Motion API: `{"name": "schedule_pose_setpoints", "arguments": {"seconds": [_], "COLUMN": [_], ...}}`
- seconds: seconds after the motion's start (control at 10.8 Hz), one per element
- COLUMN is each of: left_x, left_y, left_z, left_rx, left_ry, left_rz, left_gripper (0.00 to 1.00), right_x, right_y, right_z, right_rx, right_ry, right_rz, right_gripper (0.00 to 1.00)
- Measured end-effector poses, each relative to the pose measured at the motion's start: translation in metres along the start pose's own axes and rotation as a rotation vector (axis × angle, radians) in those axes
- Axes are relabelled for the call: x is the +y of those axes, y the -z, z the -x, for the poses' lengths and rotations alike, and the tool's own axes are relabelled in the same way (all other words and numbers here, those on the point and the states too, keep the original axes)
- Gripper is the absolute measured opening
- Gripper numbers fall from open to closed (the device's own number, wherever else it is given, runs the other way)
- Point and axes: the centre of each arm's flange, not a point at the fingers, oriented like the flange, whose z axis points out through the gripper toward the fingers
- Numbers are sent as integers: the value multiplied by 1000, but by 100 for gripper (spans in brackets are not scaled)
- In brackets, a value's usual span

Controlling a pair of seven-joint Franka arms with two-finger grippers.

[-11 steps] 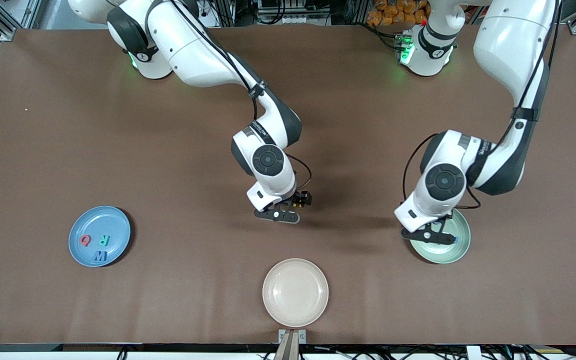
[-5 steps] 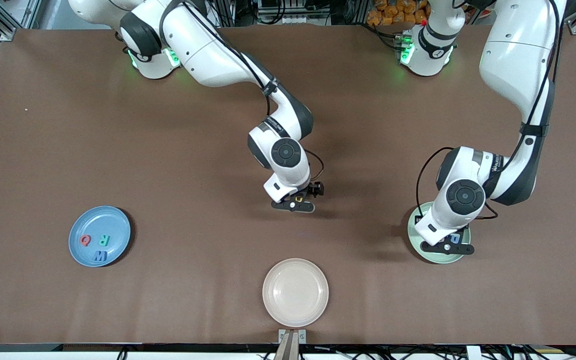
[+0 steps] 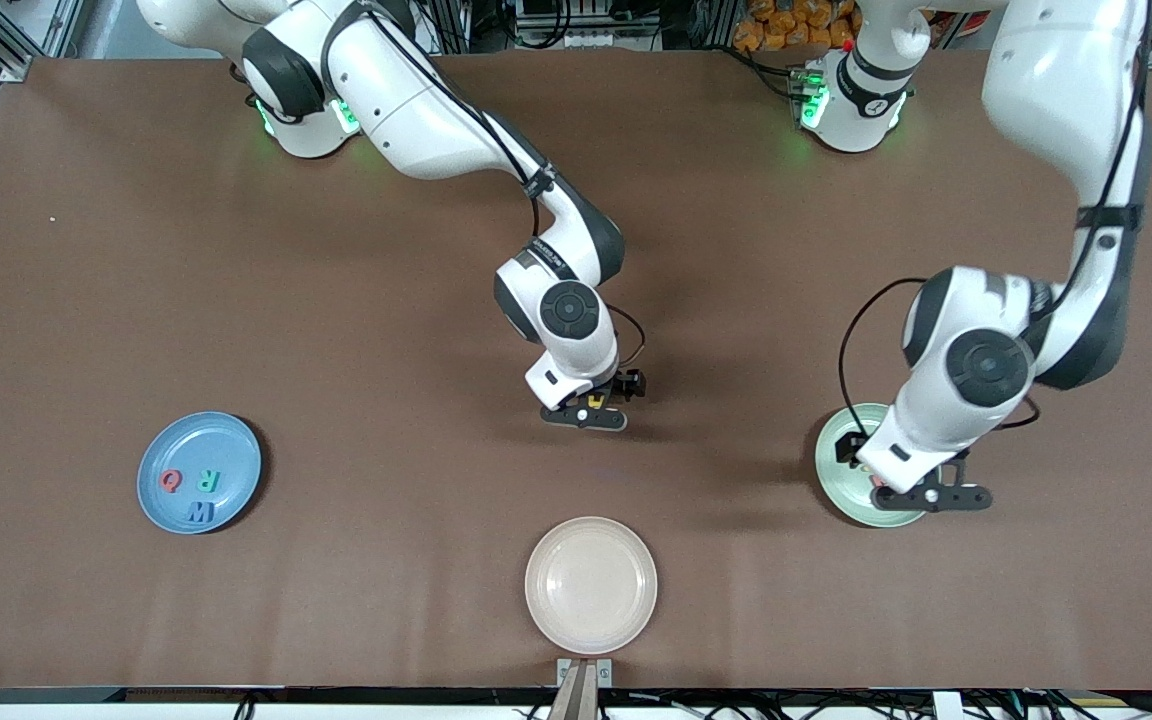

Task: Sort uppercase to blue plate, lowercase to green plate
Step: 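Release the u on the green plate while the right gripper grasps the H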

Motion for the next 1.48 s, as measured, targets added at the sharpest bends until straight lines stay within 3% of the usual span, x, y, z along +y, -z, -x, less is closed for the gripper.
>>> {"name": "schedule_pose_setpoints", "arguments": {"seconds": [0.37,0.55,0.92,1.29,1.48], "left_x": [-31,-41,-60,-62,-61], "left_y": [148,207,263,274,273], "left_z": [34,56,93,102,103], "left_rx": [16,56,39,-11,-20], "left_ry": [95,112,124,123,121], "left_rz": [98,128,113,106,109], "left_gripper": [100,100,100,100,100], "right_x": [1,3,4,5,5], "right_y": [-3,-8,-14,-7,-3], "right_z": [-1,0,0,-6,-9], "right_rx": [0,-1,0,18,25], "right_ry": [-1,3,8,24,33], "right_rz": [3,12,23,23,27], "right_gripper": [100,100,97,41,33]}}
